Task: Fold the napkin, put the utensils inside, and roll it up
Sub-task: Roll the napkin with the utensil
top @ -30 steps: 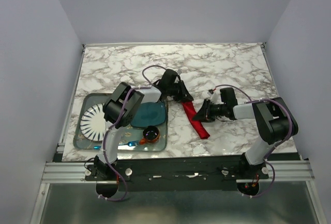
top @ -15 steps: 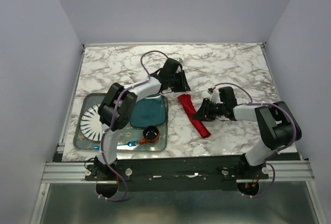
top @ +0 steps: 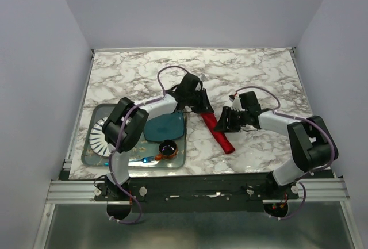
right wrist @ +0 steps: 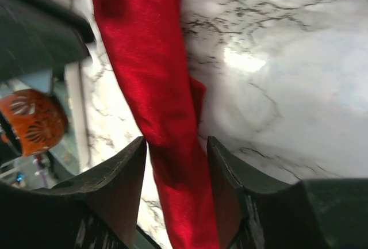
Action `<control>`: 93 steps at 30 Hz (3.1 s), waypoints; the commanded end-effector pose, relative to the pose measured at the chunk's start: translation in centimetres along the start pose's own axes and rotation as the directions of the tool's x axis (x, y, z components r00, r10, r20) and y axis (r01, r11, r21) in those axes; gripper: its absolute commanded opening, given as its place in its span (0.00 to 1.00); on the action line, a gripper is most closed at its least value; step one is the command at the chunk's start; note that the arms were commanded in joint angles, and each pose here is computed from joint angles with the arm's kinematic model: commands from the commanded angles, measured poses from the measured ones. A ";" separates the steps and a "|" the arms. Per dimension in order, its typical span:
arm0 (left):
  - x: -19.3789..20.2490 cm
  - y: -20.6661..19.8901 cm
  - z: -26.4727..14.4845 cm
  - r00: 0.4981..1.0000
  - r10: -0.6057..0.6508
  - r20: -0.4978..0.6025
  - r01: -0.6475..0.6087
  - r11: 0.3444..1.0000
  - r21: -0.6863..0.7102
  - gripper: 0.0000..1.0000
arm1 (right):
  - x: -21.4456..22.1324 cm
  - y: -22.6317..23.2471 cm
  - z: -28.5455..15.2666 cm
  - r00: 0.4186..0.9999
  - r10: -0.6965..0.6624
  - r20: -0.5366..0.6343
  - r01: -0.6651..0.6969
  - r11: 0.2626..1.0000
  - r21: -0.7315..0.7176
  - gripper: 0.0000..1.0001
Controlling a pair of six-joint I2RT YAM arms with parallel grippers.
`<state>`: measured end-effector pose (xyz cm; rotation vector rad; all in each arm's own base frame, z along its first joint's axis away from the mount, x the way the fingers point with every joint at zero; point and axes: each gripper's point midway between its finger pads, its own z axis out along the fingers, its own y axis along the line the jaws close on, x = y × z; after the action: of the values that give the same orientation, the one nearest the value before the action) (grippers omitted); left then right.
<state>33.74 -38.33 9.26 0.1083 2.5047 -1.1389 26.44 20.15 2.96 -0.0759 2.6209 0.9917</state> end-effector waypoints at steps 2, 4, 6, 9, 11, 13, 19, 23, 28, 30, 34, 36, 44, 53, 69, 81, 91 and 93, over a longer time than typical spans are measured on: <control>1.9 -0.4 1.0 0.998 -0.032 -0.049 0.036 0.997 0.072 0.20 | 0.3 -1.5 -1.9 0.997 -0.071 -0.041 0.077 0.982 0.175 0.58; 1.8 -0.3 1.1 0.998 -0.035 -0.047 0.038 0.997 0.066 0.20 | -0.3 -1.0 -2.4 0.993 -0.114 -0.036 0.119 0.973 0.197 0.59; 1.5 -0.4 0.9 0.999 -0.027 -0.032 0.029 0.998 0.064 0.20 | -0.2 -1.0 -3.0 0.989 -0.142 -0.047 0.149 0.957 0.249 0.63; 0.0 -0.7 -0.2 1.000 -0.029 0.011 0.028 0.998 0.054 0.20 | -0.7 -0.3 -4.0 0.970 -0.238 -0.052 0.241 0.909 0.340 0.68; -1.4 -0.8 -1.5 0.997 -0.054 0.055 0.051 0.997 0.049 0.22 | -0.7 0.6 -4.5 0.952 -0.301 -0.054 0.299 0.875 0.380 0.71; -3.6 0.5 -2.8 0.985 -0.118 0.126 0.116 0.993 0.019 0.23 | -1.1 0.8 -4.8 0.932 -0.359 -0.049 0.341 0.824 0.452 0.76; -6.8 2.8 -6.3 0.942 -0.235 0.241 0.234 0.972 0.031 0.27 | -1.9 1.1 -3.7 0.872 -0.463 -0.161 0.456 0.645 0.613 0.80; -7.0 3.6 -7.2 0.934 -0.257 0.249 0.255 0.966 0.039 0.27 | -2.3 1.4 -2.6 0.844 -0.489 -0.220 0.490 0.540 0.684 0.82; -6.6 2.4 -7.1 0.949 -0.252 0.191 0.233 0.966 0.113 0.24 | -2.2 2.9 -2.1 0.859 -0.489 -0.149 0.459 0.610 0.646 0.81; -6.0 1.8 -6.6 0.954 -0.258 0.151 0.237 0.961 0.141 0.23 | -1.9 3.3 -1.6 0.861 -0.489 -0.142 0.464 0.638 0.615 0.81; -5.5 0.9 -6.2 0.960 -0.246 0.135 0.223 0.960 0.169 0.23 | -0.1 2.5 -1.4 0.879 -0.453 -0.149 0.447 0.673 0.590 0.82; -5.2 0.7 -6.1 0.962 -0.244 0.124 0.221 0.960 0.173 0.23 | 0.7 2.4 -1.5 0.885 -0.446 -0.132 0.439 0.706 0.556 0.82; -4.3 -1.5 -5.8 0.971 -0.209 0.115 0.184 0.963 0.198 0.23 | 0.7 2.0 -0.6 0.884 -0.439 -0.162 0.452 0.708 0.543 0.83; -3.7 -1.4 -5.9 0.973 -0.204 0.106 0.181 0.964 0.193 0.23 | 0.3 0.9 0.4 0.891 -0.423 -0.167 0.442 0.719 0.537 0.83; -2.8 -0.5 -5.0 0.972 -0.221 0.081 0.203 0.962 0.184 0.22 | 1.2 -1.2 1.8 0.917 -0.348 -0.195 0.398 0.759 0.515 0.70; -1.8 -1.3 -3.6 0.979 -0.201 0.021 0.193 0.960 0.204 0.22 | 1.4 -1.0 1.9 0.969 -0.227 -0.095 0.246 0.911 0.332 0.40; -0.5 -2.7 -2.5 0.986 -0.165 -0.022 0.166 0.959 0.228 0.22 | 2.1 0.3 2.1 0.991 -0.077 -0.105 0.082 0.996 0.041 0.37; 0.0 -2.7 -2.1 0.984 -0.173 -0.036 0.176 0.957 0.230 0.22 | 2.3 -0.2 2.2 0.991 -0.055 -0.121 0.058 0.998 0.024 0.36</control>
<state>32.73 -37.07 11.46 -0.1065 2.4491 -1.4370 27.72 21.03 2.29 -0.2225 2.6337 0.7433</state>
